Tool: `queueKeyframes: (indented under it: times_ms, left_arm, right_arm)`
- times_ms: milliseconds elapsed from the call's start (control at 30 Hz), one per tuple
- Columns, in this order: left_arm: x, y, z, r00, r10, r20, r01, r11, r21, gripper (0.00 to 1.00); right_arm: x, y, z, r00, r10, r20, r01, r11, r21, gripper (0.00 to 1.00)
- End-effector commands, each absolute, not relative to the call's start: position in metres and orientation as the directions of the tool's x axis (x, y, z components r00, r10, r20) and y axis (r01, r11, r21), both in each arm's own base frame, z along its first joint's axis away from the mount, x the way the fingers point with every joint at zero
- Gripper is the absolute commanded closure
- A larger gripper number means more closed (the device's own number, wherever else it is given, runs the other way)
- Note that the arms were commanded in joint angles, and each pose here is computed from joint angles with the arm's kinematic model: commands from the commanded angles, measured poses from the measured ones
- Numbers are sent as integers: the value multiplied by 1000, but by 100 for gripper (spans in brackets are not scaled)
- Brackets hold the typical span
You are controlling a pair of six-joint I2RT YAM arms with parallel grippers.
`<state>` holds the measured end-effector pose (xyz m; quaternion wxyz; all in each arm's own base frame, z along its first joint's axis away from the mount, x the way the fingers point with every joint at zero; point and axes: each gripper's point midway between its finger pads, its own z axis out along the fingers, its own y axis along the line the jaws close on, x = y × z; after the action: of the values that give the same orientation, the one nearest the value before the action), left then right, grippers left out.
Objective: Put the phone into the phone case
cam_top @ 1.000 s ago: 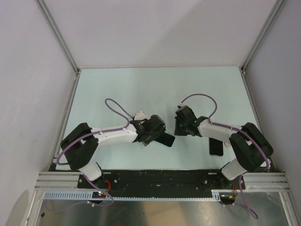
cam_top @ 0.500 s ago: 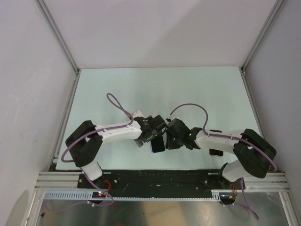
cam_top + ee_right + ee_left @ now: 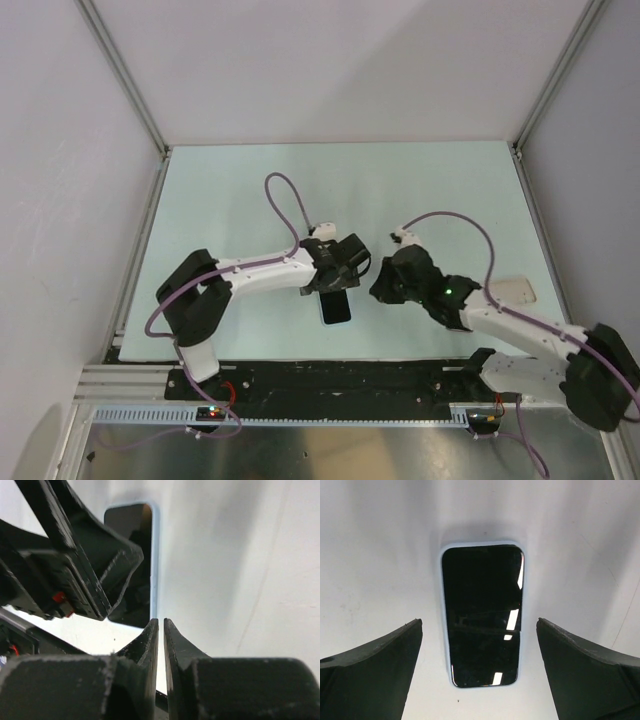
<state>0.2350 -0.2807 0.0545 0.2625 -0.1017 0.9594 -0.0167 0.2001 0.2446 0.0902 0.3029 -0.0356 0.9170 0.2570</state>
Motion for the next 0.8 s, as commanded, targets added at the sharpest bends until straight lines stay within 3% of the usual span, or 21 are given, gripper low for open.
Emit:
queueKeyframes:
  times_ms: [0, 333, 600, 667, 767]
  left_arm:
    - [235, -301, 50, -872, -58, -485, -29, 997, -66, 0]
    - [223, -306, 20, -899, -63, -433, -42, 998, -56, 1]
    - [216, -294, 7, -901, -94, -424, -86, 996, -38, 10]
    - [217, -289, 3, -901, -81, -427, -82, 997, -18, 20]
    - [231, -273, 4, -888, -46, -458, -62, 998, 19, 49]
  right_arm:
    - [212, 206, 105, -773, 183, -607, -140, 884, 445, 87]
    - [213, 183, 122, -747, 234, -623, -120, 874, 471, 85]
    - [213, 189, 118, -760, 224, -610, -134, 864, 485, 85]
    - [212, 190, 117, -763, 222, -607, -136, 863, 486, 85]
    - [211, 190, 116, -766, 219, -605, -137, 863, 486, 86]
